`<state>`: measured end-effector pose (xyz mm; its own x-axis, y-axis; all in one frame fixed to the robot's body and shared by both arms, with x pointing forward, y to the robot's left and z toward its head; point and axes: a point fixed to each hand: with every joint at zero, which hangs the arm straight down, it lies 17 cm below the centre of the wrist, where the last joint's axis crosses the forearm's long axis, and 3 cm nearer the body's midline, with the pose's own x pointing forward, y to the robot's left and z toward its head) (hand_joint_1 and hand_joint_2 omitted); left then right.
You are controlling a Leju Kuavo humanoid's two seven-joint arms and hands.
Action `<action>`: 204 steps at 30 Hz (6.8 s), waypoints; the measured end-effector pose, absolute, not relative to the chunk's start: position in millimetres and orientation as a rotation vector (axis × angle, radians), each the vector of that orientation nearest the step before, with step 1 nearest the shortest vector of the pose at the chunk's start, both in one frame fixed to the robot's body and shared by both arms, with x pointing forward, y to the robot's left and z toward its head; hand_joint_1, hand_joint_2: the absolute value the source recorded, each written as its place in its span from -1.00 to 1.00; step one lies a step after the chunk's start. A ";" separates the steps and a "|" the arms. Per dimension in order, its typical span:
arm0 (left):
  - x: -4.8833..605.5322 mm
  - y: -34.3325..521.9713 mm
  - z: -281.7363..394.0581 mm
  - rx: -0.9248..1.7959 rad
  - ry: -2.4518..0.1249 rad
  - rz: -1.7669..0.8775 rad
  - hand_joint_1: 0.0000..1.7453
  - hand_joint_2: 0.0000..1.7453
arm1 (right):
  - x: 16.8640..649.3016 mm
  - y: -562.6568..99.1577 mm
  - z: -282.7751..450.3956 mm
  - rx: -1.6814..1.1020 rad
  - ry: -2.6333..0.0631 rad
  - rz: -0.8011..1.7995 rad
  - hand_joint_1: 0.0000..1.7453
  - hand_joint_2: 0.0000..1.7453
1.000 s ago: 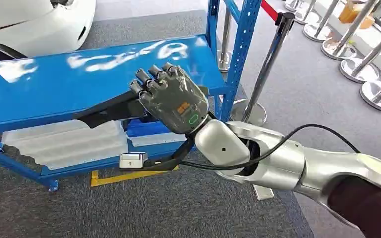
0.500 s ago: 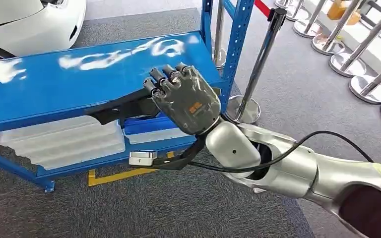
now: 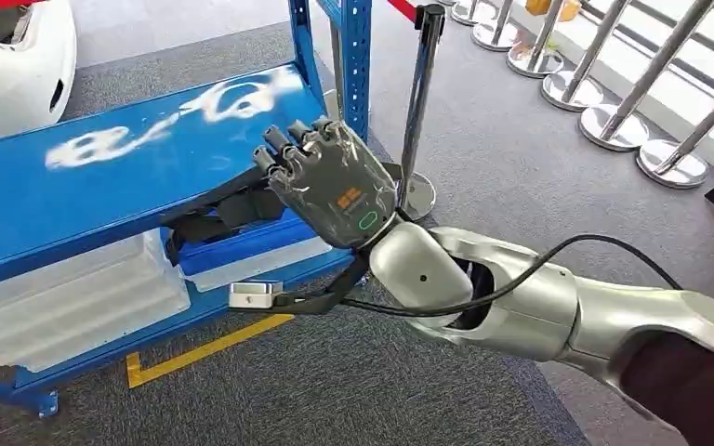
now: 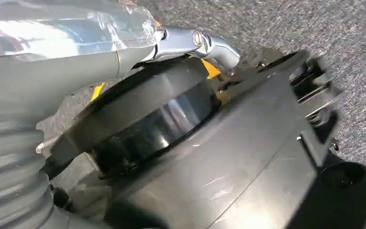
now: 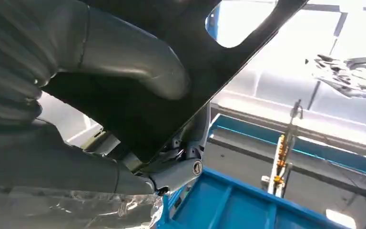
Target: Take the parts from the cabinet and place them on the table.
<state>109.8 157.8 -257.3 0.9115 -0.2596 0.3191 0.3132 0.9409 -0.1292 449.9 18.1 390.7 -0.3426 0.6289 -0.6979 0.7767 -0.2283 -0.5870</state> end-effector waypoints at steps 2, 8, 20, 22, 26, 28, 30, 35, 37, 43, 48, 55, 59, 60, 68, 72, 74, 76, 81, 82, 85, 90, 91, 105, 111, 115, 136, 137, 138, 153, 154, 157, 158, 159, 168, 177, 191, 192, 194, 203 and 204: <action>108.3 157.8 -257.5 -0.180 -0.301 -0.297 -1.00 1.00 | 449.6 18.6 391.0 1.714 1.860 -1.621 1.00 1.00; 109.5 155.8 -256.9 -0.183 -0.304 -0.297 -1.00 1.00 | 451.1 16.3 390.8 1.721 1.857 -1.624 1.00 1.00; 111.0 158.2 -257.2 -0.178 -0.305 -0.297 -1.00 1.00 | 451.8 14.8 393.2 1.727 1.861 -1.614 1.00 1.00; 111.0 159.0 -257.4 -0.176 -0.305 -0.299 -1.00 1.00 | 452.1 14.6 395.4 1.731 1.864 -1.608 1.00 1.00; 114.0 158.7 -256.6 -0.178 -0.313 -0.298 -1.00 1.00 | 451.8 15.0 394.3 1.728 1.866 -1.611 1.00 1.00; 113.0 158.6 -256.8 -0.178 -0.311 -0.298 -1.00 1.00 | 451.4 15.3 393.9 1.725 1.868 -1.610 1.00 1.00; 112.1 158.6 -257.0 -0.178 -0.309 -0.298 -1.00 1.00 | 451.2 15.4 394.4 1.724 1.871 -1.609 1.00 1.00; 108.4 157.0 -257.3 -0.182 -0.303 -0.299 -1.00 1.00 | 450.6 16.7 394.6 1.717 1.879 -1.606 1.00 1.00; 111.5 154.6 -256.3 -0.184 -0.308 -0.299 -1.00 1.00 | 451.1 16.3 396.6 1.720 1.879 -1.601 1.00 1.00; 110.0 155.5 -256.8 -0.182 -0.306 -0.299 -1.00 1.00 | 450.9 16.5 396.5 1.718 1.883 -1.601 1.00 1.00; 109.4 156.6 -257.2 -0.180 -0.304 -0.299 -1.00 1.00 | 450.7 16.5 399.5 1.718 1.892 -1.592 1.00 1.00; 110.4 158.2 -257.3 -0.177 -0.306 -0.300 -1.00 1.00 | 451.4 16.0 400.0 1.720 1.894 -1.591 1.00 1.00; 112.1 157.9 -256.8 -0.179 -0.311 -0.300 -1.00 1.00 | 452.0 15.7 399.1 1.718 1.899 -1.597 1.00 1.00; 111.9 157.9 -256.9 -0.178 -0.310 -0.300 -1.00 1.00 | 452.1 15.6 399.2 1.718 1.900 -1.597 1.00 1.00; 111.7 155.0 -256.3 -0.183 -0.311 -0.302 -1.00 1.00 | 453.9 13.7 402.3 1.731 1.910 -1.589 1.00 1.00; 109.9 155.3 -256.8 -0.183 -0.307 -0.301 -1.00 1.00 | 453.7 13.8 400.9 1.729 1.913 -1.592 1.00 1.00; 109.9 155.4 -256.8 -0.182 -0.307 -0.301 -1.00 1.00 | 453.7 13.7 400.9 1.729 1.915 -1.591 1.00 1.00; 110.0 155.3 -256.8 -0.183 -0.307 -0.301 -1.00 1.00 | 454.3 13.0 401.0 1.730 1.915 -1.592 1.00 1.00; 108.9 156.6 -257.3 -0.180 -0.304 -0.301 -1.00 1.00 | 454.0 13.2 403.5 1.726 1.930 -1.585 1.00 1.00; 109.1 156.9 -257.3 -0.180 -0.304 -0.301 -1.00 1.00 | 454.1 13.1 403.6 1.727 1.931 -1.586 1.00 1.00; 110.1 157.5 -257.2 -0.178 -0.306 -0.309 -1.00 1.00 | 454.7 12.7 402.8 1.730 1.928 -1.591 1.00 1.00; 111.8 157.0 -256.7 -0.180 -0.312 -0.310 -1.00 1.00 | 455.3 12.8 399.3 1.727 1.926 -1.608 1.00 1.00; 110.9 157.0 -256.8 -0.181 -0.310 -0.310 -1.00 1.00 | 455.4 12.9 399.3 1.727 1.926 -1.609 1.00 1.00; 110.8 154.0 -256.3 -0.184 -0.312 -0.304 -1.00 1.00 | 454.7 15.5 398.9 1.702 1.965 -1.626 1.00 1.00; 110.0 154.4 -256.6 -0.183 -0.309 -0.298 -1.00 1.00 | 453.6 18.2 401.2 1.688 1.983 -1.625 1.00 1.00; 111.2 155.6 -256.6 -0.181 -0.312 -0.297 -1.00 1.00 | 450.7 23.6 405.1 1.672 2.001 -1.612 1.00 1.00; 111.4 153.4 -256.1 -0.185 -0.314 -0.292 -1.00 1.00 | 450.2 28.8 396.6 1.652 2.002 -1.635 1.00 1.00; 111.3 153.4 -256.1 -0.185 -0.314 -0.293 -1.00 1.00 | 450.2 28.8 396.8 1.652 2.003 -1.635 1.00 1.00; 110.6 153.6 -256.3 -0.184 -0.313 -0.292 -1.00 1.00 | 450.2 28.9 397.3 1.653 2.003 -1.633 1.00 1.00; 112.7 155.3 -256.1 -0.183 -0.321 -0.296 -1.00 1.00 | 450.9 28.3 395.7 1.658 2.005 -1.637 1.00 1.00; 111.5 155.0 -256.2 -0.184 -0.319 -0.296 -1.00 1.00 | 451.2 28.1 396.2 1.661 2.004 -1.636 1.00 1.00; 111.3 154.6 -256.2 -0.185 -0.319 -0.295 -1.00 1.00 | 452.8 25.6 393.8 1.670 2.007 -1.642 1.00 1.00; 112.6 151.9 -255.3 -0.189 -0.322 -0.295 -1.00 1.00 | 453.2 25.0 393.5 1.672 2.007 -1.643 1.00 1.00; 113.3 152.9 -255.4 -0.187 -0.323 -0.296 -1.00 1.00 | 453.6 24.4 394.0 1.674 2.006 -1.642 1.00 1.00; 111.2 154.2 -256.1 -0.185 -0.320 -0.295 -1.00 1.00 | 453.8 23.9 390.6 1.672 2.010 -1.649 1.00 1.00; 111.5 156.3 -256.5 -0.181 -0.320 -0.295 -1.00 1.00 | 453.3 25.7 392.6 1.667 2.018 -1.646 1.00 1.00; 112.5 154.5 -255.8 -0.186 -0.323 -0.294 -1.00 1.00 | 457.2 22.7 391.2 1.674 2.021 -1.653 1.00 1.00; 111.5 154.5 -256.0 -0.186 -0.322 -0.294 -1.00 1.00 | 457.2 22.7 389.9 1.673 2.022 -1.656 1.00 1.00; 111.4 154.9 -256.1 -0.185 -0.322 -0.294 -1.00 1.00 | 457.4 22.5 386.1 1.671 2.023 -1.666 1.00 1.00; 111.4 156.2 -256.4 -0.184 -0.322 -0.296 -1.00 1.00 | 461.0 18.6 391.0 1.694 2.020 -1.654 1.00 1.00; 111.4 156.7 -256.5 -0.183 -0.322 -0.296 -1.00 1.00 | 461.4 18.2 393.5 1.698 2.020 -1.647 1.00 1.00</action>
<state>111.4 156.7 -256.5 0.9062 -0.2559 0.3365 0.3137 0.9407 -0.1294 461.4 18.2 393.5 -0.4039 0.6926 -0.5976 0.7250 -0.1561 -0.6709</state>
